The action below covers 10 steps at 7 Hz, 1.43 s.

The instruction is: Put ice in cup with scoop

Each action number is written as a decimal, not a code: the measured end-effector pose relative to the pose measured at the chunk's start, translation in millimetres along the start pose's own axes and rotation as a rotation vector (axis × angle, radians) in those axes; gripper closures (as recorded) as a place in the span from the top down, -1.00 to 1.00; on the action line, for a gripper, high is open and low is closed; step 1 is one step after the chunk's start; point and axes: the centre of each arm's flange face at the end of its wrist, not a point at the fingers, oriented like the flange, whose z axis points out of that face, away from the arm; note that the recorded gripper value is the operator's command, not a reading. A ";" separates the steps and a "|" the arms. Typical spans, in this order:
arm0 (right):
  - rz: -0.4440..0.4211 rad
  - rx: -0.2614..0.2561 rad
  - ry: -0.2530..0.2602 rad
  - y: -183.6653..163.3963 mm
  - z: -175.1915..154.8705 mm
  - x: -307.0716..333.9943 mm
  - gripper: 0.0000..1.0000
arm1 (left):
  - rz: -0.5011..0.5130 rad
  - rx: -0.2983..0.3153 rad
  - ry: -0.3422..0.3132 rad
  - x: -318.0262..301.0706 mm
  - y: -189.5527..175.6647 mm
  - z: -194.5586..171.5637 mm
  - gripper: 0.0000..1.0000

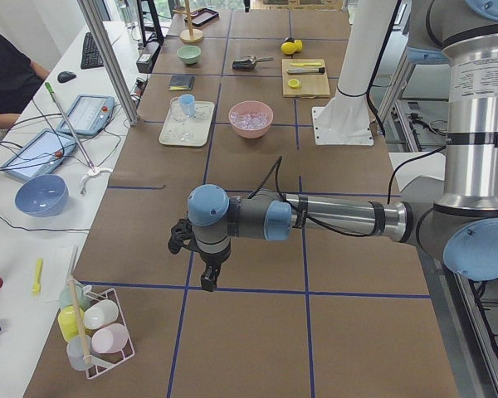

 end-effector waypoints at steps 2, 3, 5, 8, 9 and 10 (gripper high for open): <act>0.014 -0.023 -0.010 -2.3 11.0 9.3 1.00 | -0.019 -0.008 0.003 -0.3 10.8 -3.5 1.00; 0.018 -0.027 -0.016 -3.4 12.8 10.2 1.00 | -0.021 -0.009 0.005 -0.1 13.3 -3.4 1.00; 0.024 -0.037 -0.032 4.2 17.2 12.4 1.00 | -0.026 -0.012 0.005 -1.7 13.9 -0.7 1.00; 0.044 -0.034 -0.029 9.2 15.2 11.1 1.00 | -0.005 0.001 0.002 4.2 3.7 -6.3 1.00; 0.071 -0.033 -0.029 9.2 14.4 9.9 1.00 | 0.005 0.009 0.001 7.3 -4.1 -10.4 1.00; 0.093 -0.032 -0.038 9.0 13.8 8.3 1.00 | 0.012 0.015 -0.001 9.7 -9.7 -13.5 1.00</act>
